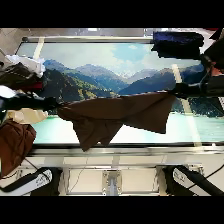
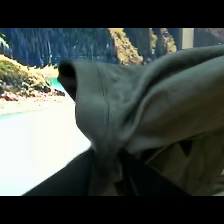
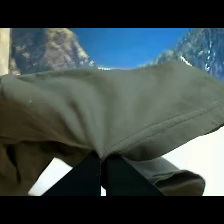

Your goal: Fold the shirts.

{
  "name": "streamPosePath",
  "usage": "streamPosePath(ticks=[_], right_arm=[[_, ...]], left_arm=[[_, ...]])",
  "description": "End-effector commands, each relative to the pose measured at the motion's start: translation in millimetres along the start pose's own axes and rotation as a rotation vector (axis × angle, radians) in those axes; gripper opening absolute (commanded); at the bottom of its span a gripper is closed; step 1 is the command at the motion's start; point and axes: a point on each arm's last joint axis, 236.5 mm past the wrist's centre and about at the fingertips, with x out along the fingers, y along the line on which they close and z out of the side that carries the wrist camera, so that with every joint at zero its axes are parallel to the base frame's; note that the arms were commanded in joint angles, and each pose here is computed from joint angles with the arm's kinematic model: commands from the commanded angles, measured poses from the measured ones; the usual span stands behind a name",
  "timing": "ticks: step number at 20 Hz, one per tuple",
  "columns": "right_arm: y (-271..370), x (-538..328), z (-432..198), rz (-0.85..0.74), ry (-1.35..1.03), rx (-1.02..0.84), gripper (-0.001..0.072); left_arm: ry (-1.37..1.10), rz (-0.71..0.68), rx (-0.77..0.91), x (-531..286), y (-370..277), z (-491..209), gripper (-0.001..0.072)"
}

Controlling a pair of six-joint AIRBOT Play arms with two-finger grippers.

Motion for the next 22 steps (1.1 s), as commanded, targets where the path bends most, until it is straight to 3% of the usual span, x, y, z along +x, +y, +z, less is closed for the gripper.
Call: streamPosePath(ticks=[1,3,6,7,8,9,11,12,13,17,19,22], right_arm=[[-27,67,31,-0.046,-0.108,0.079,0.0014],[-24,68,69,-0.064,-0.243,0.064,0.0014],[-16,46,114,-0.074,-0.403,0.034,0.0014],[-12,40,121,-0.070,-0.416,0.024,0.0045],[-6,33,125,-0.065,-0.415,0.006,0.0250],[-1,27,125,-0.060,-0.395,-0.011,0.0371],[2,9,118,-0.078,-0.305,-0.068,0.0370],[-3,-3,110,-0.108,-0.241,-0.097,0.0370],[-13,-17,98,-0.159,-0.172,-0.122,0.0368],[-71,-83,26,-0.384,0.084,-0.085,0.0369],[-77,-102,2,-0.400,0.091,-0.051,0.0369],[-67,-109,-21,-0.386,0.049,-0.048,0.0370]], left_arm=[[-0.134,-0.031,-0.222,75,34,40,0.0305],[-0.307,-0.079,-0.279,71,33,87,0.0305],[-0.454,-0.136,-0.173,44,14,135,0.0306],[-0.460,-0.156,-0.155,38,6,141,0.0328],[-0.447,-0.192,-0.129,32,-6,143,0.0495],[-0.432,-0.228,-0.107,26,-17,142,0.0603],[-0.404,-0.283,-0.069,3,-30,133,0.0594],[-0.361,-0.287,-0.077,-8,-28,121,0.0535],[-0.282,-0.256,-0.086,-14,-18,100,0.0453],[0.155,0.019,-0.132,-14,48,-44,0.0454],[0.153,-0.016,-0.212,4,37,-90,0.0454],[-0.095,-0.054,-0.297,31,21,-104,0.0454]])
